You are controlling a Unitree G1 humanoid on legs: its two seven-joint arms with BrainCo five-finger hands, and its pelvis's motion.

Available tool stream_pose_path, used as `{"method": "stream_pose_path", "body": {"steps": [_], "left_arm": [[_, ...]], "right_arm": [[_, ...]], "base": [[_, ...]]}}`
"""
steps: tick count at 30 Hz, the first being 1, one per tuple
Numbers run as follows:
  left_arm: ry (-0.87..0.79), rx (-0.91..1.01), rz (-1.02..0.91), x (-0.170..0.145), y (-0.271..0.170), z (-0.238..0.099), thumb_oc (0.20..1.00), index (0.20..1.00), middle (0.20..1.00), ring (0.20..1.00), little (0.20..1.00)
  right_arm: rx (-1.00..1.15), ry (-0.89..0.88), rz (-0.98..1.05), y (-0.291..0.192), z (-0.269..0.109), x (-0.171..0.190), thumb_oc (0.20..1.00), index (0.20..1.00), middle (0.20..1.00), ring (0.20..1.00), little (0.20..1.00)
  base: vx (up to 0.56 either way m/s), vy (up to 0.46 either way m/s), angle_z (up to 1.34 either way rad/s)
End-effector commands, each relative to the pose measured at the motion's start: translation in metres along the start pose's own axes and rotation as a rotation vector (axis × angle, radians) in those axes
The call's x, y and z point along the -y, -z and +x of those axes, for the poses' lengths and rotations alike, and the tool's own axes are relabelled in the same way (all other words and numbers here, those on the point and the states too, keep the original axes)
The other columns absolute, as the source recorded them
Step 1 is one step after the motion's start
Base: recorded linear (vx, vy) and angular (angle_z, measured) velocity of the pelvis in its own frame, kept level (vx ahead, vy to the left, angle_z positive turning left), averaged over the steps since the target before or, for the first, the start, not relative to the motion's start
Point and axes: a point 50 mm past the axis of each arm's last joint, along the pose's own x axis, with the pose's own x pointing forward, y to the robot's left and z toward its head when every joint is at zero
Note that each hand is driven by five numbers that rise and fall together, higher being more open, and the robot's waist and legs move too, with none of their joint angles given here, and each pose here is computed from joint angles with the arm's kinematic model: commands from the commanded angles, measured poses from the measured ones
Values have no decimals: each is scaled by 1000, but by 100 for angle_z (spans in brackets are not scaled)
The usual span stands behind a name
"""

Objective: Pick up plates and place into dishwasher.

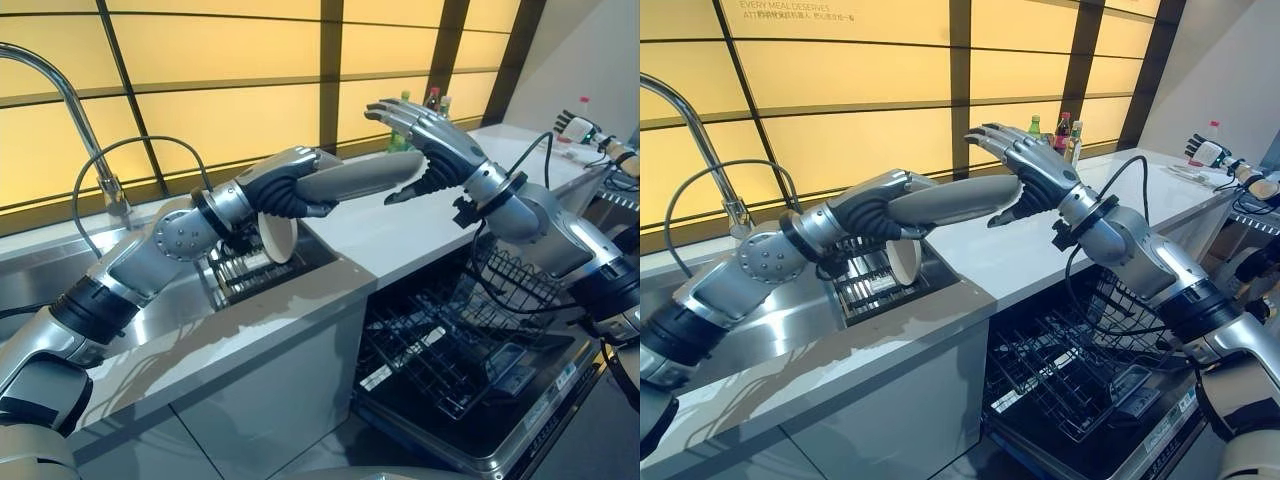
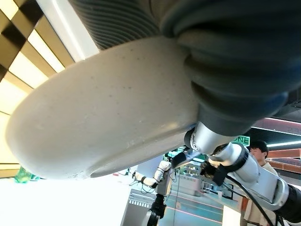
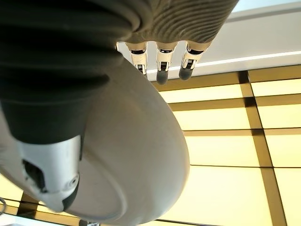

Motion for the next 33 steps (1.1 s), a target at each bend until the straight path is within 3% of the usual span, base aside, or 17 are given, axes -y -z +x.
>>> {"method": "stream_pose_path", "body": {"steps": [1, 2, 3, 4, 5, 14, 17, 22, 23, 24, 25, 33], "left_arm": [[-142, 219, 16, -40, -36, 29, 200, 200, 200, 200, 200], [-150, 228, 17, -40, -38, 29, 200, 200, 200, 200, 200], [-154, 235, 19, -41, -39, 29, 200, 200, 200, 200, 200], [-160, 240, 20, -42, -40, 29, 200, 200, 200, 200, 200], [-164, 244, 22, -43, -41, 28, 200, 200, 200, 200, 200], [-183, 241, 39, -47, -43, 25, 200, 200, 200, 200, 200], [-186, 226, 47, -45, -39, 25, 200, 200, 200, 200, 200], [-175, 194, 49, -44, -34, 25, 200, 200, 200, 200, 200], [-171, 177, 45, -44, -32, 25, 366, 366, 366, 366, 366], [-165, 153, 39, -43, -29, 25, 818, 818, 818, 818, 818], [-171, 130, 44, -43, -25, 23, 1000, 1000, 1000, 1000, 1000], [-307, -132, 300, -63, 18, -11, 1000, 1000, 1000, 1000, 1000]], "right_arm": [[-20, 17, -52, 5, 25, 25, 1000, 1000, 1000, 1000, 1000], [-37, 9, -50, 7, 25, 23, 1000, 1000, 1000, 1000, 1000], [-45, 6, -49, 8, 25, 22, 768, 768, 768, 768, 768], [-52, 5, -47, 9, 25, 21, 322, 322, 322, 322, 322], [-59, 1, -39, 9, 24, 21, 200, 200, 200, 200, 200], [-97, 85, 113, 16, 20, 27, 200, 200, 200, 200, 200], [-75, 157, 289, 14, 19, 28, 200, 200, 200, 200, 200], [-66, 199, 396, 14, 15, 25, 200, 200, 200, 200, 200], [-66, 208, 409, 15, 14, 25, 200, 200, 200, 200, 200], [-66, 219, 423, 15, 13, 25, 200, 200, 200, 200, 200], [-64, 233, 441, 16, 10, 26, 200, 200, 200, 200, 200], [-108, 218, 435, 27, -17, 28, 200, 200, 200, 200, 200]], "base": [[0, 0, 0], [0, 0, 0], [0, 0, 0], [0, 0, 0], [0, 0, 0], [8, 3, 4], [0, 0, 0], [0, 0, 0], [0, 0, 0], [0, 0, 0], [0, 0, 0], [0, 0, 0]]}}
